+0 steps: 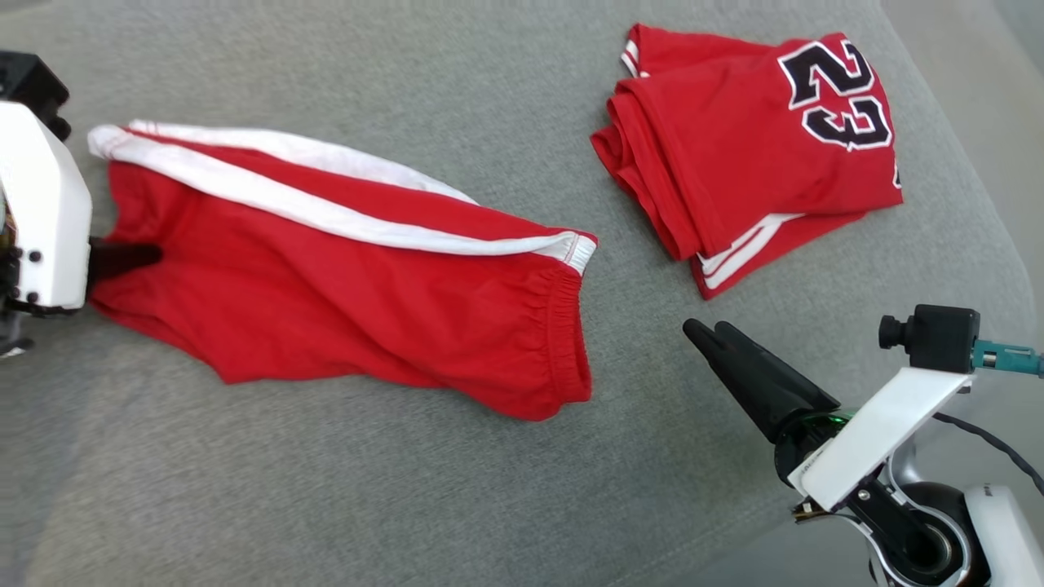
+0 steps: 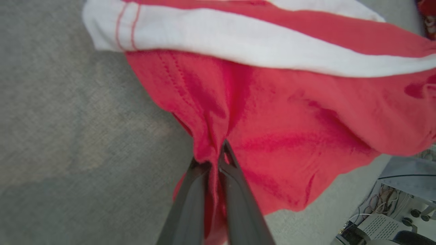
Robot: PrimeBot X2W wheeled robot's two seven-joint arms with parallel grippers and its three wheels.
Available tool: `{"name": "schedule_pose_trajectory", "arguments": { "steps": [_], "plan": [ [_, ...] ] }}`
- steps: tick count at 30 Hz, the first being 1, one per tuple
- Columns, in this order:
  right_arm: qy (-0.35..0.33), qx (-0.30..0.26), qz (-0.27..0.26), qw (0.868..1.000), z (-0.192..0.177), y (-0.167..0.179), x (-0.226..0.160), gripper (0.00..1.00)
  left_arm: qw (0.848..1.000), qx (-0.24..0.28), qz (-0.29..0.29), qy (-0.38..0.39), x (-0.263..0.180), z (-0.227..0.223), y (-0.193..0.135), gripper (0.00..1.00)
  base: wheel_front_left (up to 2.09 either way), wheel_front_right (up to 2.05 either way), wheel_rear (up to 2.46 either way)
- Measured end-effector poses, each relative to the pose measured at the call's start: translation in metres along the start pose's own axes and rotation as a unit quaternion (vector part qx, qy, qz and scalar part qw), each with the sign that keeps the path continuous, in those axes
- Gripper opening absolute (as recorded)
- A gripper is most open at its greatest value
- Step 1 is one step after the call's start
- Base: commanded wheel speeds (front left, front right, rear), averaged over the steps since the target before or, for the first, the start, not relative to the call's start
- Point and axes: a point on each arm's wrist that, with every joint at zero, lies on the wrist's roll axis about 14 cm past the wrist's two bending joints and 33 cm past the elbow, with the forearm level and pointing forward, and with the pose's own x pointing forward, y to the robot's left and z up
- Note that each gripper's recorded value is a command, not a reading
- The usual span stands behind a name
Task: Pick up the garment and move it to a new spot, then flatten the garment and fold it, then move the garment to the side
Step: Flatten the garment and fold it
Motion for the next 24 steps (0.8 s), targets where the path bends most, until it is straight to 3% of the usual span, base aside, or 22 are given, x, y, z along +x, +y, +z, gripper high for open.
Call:
{"name": "schedule_pose_trajectory", "arguments": {
  "steps": [6, 24],
  "plan": [
    [0.005, -0.012, 0.021, 1.0, 0.003, 0.013, -0.002, 1.0, 1.0, -0.013, 0.009, -0.018, -0.02, -0.019, -0.011, 0.0, 0.0, 0.0, 0.0],
    [0.023, -0.036, 0.091, 0.995, 0.001, 0.056, -0.017, 1.0, 0.987, -0.134, 0.039, -0.075, -0.071, -0.115, -0.024, 0.0, 0.0, 0.0, 0.0]
  ]
}}
